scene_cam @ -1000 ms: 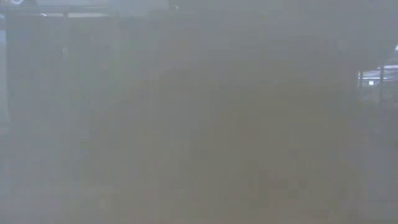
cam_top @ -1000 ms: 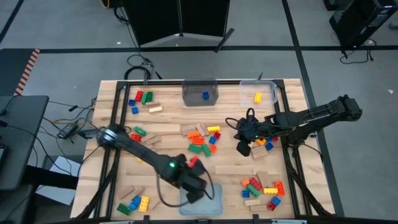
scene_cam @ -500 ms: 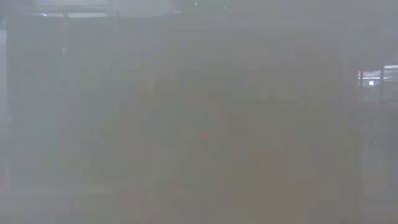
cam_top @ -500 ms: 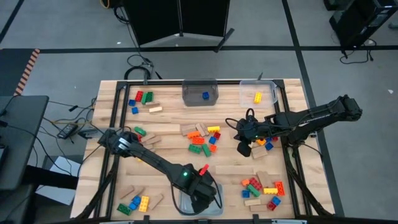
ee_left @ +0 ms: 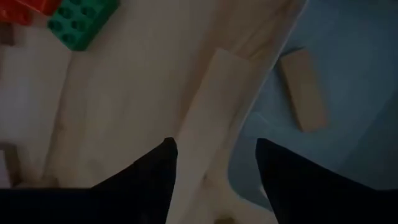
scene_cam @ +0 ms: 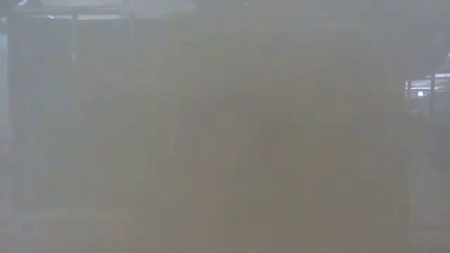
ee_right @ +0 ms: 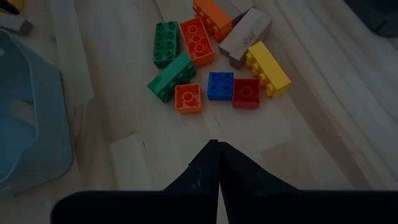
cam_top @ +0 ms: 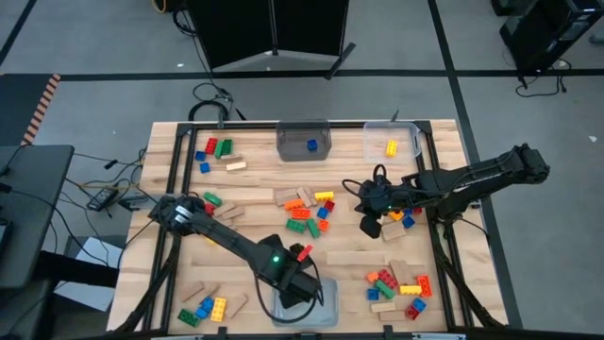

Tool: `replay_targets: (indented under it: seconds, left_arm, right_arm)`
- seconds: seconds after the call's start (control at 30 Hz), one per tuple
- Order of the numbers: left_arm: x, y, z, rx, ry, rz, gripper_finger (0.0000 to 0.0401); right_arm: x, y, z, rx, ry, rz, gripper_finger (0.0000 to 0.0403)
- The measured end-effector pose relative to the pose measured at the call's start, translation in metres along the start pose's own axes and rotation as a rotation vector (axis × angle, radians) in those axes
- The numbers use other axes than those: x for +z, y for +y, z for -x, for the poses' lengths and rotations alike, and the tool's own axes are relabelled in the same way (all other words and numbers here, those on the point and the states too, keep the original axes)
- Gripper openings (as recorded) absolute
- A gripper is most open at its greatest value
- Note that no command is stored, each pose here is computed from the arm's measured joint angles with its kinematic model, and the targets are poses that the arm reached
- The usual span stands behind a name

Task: Sort blocks by size
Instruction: Put the brown block into the gray bin

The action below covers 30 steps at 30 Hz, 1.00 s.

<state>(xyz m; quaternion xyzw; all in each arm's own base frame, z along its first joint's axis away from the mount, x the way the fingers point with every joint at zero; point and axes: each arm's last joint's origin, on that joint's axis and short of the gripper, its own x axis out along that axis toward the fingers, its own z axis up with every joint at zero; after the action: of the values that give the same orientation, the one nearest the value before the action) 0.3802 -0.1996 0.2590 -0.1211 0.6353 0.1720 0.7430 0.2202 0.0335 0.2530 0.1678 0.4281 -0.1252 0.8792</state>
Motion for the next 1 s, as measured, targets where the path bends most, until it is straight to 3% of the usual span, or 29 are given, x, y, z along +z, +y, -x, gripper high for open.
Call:
replay_targets:
  seconds: [0.33,0.47,0.7,0.83,1.0]
  left_arm:
    - [-0.007,0.018,0.011,0.068,0.026,-0.013,0.0224]
    - [-0.025,0.051,0.024,0.105,-0.006,0.062,0.0224]
    - [-0.069,0.110,0.011,-0.035,-0.052,0.135,0.0224]
    - [-0.092,0.150,0.004,-0.060,-0.071,0.176,0.0224]
    - [-0.112,0.197,-0.009,-0.030,-0.027,0.130,0.0224]
  right_arm:
    - [0.004,-0.004,-0.001,-0.003,-0.022,-0.101,0.0021]
    - [0.008,-0.005,-0.001,0.005,-0.047,-0.165,0.0021]
    - [0.019,-0.006,-0.001,0.042,-0.133,-0.285,0.0021]
    - [0.028,-0.008,-0.001,0.075,-0.199,-0.370,0.0021]
    - [0.037,-0.011,0.000,0.111,-0.266,-0.480,0.0021]
